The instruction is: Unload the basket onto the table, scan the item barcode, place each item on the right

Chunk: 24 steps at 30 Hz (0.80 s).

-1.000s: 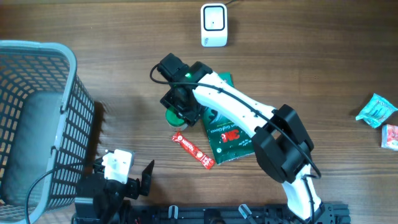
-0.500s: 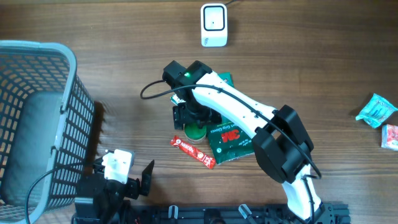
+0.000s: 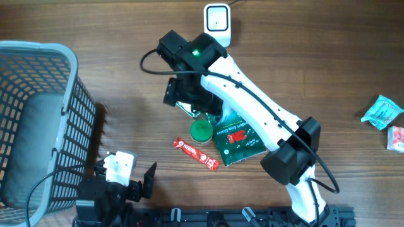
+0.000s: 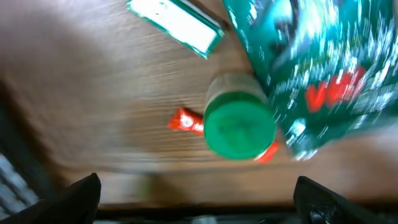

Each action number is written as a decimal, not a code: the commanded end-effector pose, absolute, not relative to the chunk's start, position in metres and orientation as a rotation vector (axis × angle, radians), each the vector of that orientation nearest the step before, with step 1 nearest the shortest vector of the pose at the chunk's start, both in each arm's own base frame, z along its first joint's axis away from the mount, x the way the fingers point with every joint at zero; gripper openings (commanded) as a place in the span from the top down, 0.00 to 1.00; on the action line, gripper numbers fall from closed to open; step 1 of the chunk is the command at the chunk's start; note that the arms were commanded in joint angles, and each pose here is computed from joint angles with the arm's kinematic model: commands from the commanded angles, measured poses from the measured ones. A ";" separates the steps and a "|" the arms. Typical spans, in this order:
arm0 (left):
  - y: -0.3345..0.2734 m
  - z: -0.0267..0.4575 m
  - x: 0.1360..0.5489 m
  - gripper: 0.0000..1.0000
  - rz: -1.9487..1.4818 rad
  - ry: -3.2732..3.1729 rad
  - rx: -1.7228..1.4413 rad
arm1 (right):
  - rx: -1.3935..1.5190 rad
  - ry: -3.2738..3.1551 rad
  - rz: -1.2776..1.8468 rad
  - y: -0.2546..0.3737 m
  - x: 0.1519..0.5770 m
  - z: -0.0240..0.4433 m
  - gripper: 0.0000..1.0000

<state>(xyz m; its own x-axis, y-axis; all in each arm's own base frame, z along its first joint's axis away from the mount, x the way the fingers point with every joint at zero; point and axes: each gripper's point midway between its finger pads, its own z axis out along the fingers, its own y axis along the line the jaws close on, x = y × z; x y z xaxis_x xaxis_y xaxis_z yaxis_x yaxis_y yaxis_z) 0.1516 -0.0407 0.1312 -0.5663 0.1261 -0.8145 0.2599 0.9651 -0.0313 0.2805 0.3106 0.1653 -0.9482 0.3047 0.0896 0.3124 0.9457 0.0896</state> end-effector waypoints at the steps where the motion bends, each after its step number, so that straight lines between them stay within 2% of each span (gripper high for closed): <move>1: -0.042 0.132 0.152 0.00 -0.193 2.171 0.265 | -1.294 -2.697 -0.046 0.307 0.269 0.152 0.00; 4: -0.042 0.132 0.152 0.01 -0.193 2.171 0.265 | -1.477 -2.607 0.039 0.299 0.265 0.142 0.00; 8: -0.042 0.132 0.152 0.00 -0.193 2.170 0.265 | -1.496 -2.649 0.159 0.282 0.265 0.127 0.00; 11: -0.042 0.132 0.152 0.00 -0.193 2.171 0.265 | -1.498 -2.542 0.262 0.276 0.243 0.108 0.00; 23: -0.042 0.132 0.152 0.00 -0.193 2.171 0.265 | -1.417 -2.583 0.148 0.286 0.247 0.030 0.00; 24: -0.042 0.132 0.152 0.00 -0.193 2.171 0.265 | -1.416 -2.582 0.155 0.284 0.245 0.025 0.04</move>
<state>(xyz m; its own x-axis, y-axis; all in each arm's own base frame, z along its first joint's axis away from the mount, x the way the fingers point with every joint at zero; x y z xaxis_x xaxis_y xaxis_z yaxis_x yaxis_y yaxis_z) 0.1515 -0.0406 0.1311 -0.5667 0.1261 -0.8142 0.2598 0.9651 -0.0314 0.2522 0.2910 0.0399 -0.5373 0.8337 0.1273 0.8193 0.5518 -0.1560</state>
